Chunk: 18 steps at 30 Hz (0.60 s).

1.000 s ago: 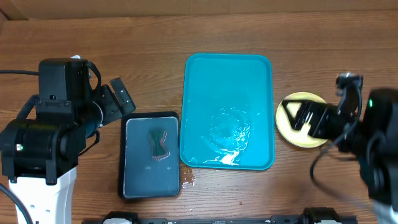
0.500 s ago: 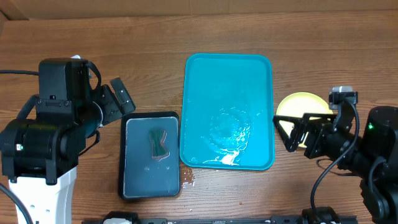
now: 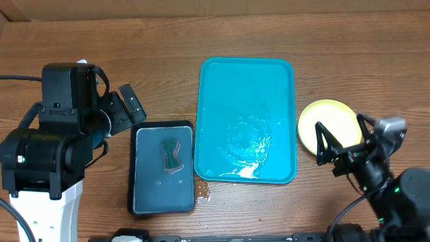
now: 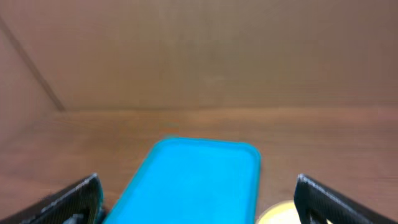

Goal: Clean dirty plates on tray and stack at the side

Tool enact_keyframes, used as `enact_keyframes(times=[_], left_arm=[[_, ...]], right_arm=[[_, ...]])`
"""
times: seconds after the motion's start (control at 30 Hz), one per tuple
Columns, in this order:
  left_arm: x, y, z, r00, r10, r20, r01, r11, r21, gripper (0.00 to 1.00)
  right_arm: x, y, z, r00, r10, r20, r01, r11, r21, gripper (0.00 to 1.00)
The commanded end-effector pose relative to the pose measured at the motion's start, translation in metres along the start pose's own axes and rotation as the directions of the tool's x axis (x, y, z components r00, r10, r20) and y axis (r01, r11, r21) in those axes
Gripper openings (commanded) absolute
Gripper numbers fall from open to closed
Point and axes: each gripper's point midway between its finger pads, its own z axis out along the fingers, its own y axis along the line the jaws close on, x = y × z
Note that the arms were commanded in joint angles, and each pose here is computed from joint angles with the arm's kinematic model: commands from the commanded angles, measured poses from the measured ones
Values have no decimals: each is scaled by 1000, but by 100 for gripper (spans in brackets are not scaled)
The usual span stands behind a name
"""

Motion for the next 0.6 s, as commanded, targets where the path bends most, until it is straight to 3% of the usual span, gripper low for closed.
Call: enact_keyframes(times=[0.0,0.23,0.57], left_arm=[[-3,2,-2,1000,15,11,-14,1000,-7,100],[-3,2,-2,1000,15,11,-14,1000,-7,100],[-3,2,-2,1000,15,11,-14,1000,-7,100]], right_arm=[[32,-21,0,1000,-7,22,5,998,70,100],[81,-39,2,993,-31,111,20,995,96,100],[107,-51,25,963,-81,256,63,995,79,100]])
